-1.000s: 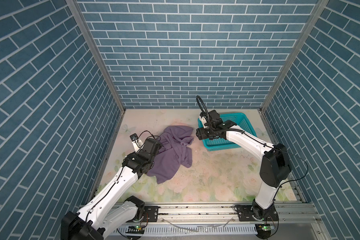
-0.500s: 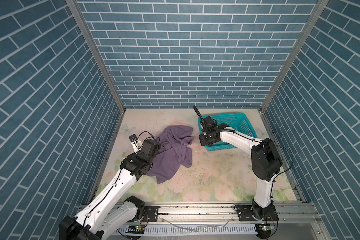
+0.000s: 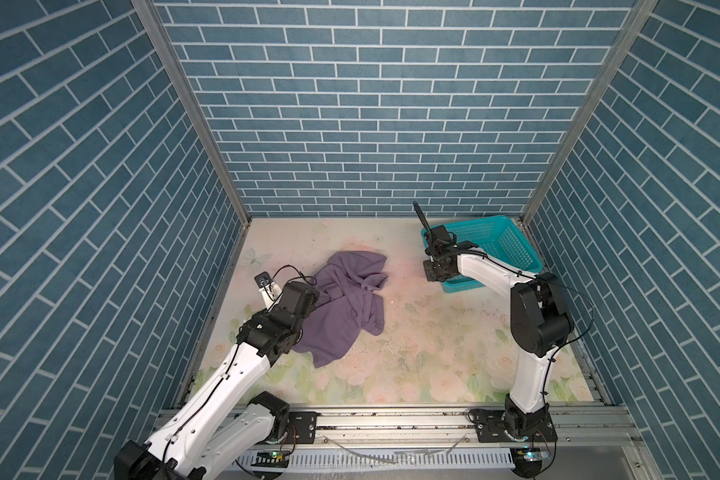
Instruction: Fold and stack the trousers
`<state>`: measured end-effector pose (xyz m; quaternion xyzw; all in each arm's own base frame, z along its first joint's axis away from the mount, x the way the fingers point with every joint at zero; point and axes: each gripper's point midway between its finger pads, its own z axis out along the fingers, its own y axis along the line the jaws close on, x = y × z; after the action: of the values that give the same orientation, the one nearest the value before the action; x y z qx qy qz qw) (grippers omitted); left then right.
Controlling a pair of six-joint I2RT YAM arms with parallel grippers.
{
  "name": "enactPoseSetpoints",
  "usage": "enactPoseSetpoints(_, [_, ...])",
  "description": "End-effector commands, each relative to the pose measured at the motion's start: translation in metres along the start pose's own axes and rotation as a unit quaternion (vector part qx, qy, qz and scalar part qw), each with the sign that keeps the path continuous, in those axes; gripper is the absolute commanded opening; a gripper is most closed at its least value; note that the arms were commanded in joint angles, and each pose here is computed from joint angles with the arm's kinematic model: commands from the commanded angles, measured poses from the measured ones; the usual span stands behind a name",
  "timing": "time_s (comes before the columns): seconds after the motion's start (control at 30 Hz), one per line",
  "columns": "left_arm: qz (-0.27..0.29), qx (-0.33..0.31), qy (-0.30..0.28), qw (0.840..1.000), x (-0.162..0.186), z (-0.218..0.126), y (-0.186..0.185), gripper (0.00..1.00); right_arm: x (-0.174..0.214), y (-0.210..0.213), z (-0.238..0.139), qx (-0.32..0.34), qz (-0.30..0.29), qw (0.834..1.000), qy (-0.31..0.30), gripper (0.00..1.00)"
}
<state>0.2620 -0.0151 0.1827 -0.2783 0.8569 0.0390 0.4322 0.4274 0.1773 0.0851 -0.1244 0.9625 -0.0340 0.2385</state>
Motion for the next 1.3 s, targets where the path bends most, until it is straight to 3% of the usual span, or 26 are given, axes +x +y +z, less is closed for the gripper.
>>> enactPoseSetpoints(0.0, [0.002, -0.007, 0.009, 1.0, 0.003, 0.0, 0.004, 0.99, -0.016, -0.027, 0.002, 0.028, 0.005, 1.0, -0.012, 0.25])
enactPoseSetpoints(0.2, [0.01, -0.018, -0.006, 1.0, 0.0, -0.002, 0.012, 0.99, -0.045, -0.046, 0.012, 0.02, 0.005, 0.999, -0.029, 0.18])
enactPoseSetpoints(0.47, [0.012, -0.016, -0.004, 1.0, -0.005, 0.001, 0.004, 0.99, -0.084, -0.032, 0.019, -0.022, -0.02, 0.998, -0.06, 0.14])
enactPoseSetpoints(0.83, [0.033, -0.016, 0.018, 0.999, -0.006, 0.015, -0.014, 0.99, -0.104, -0.042, 0.046, 0.021, -0.012, 0.998, -0.059, 0.14])
enactPoseSetpoints(1.1, [0.029, -0.01, 0.038, 0.999, 0.007, 0.032, -0.02, 0.99, -0.124, -0.04, 0.045, 0.017, -0.016, 0.997, -0.073, 0.21])
enactPoseSetpoints(1.27, [0.066, 0.003, 0.061, 0.996, 0.008, 0.038, -0.036, 0.99, -0.132, -0.033, 0.026, -0.011, 0.007, 0.996, -0.086, 0.35])
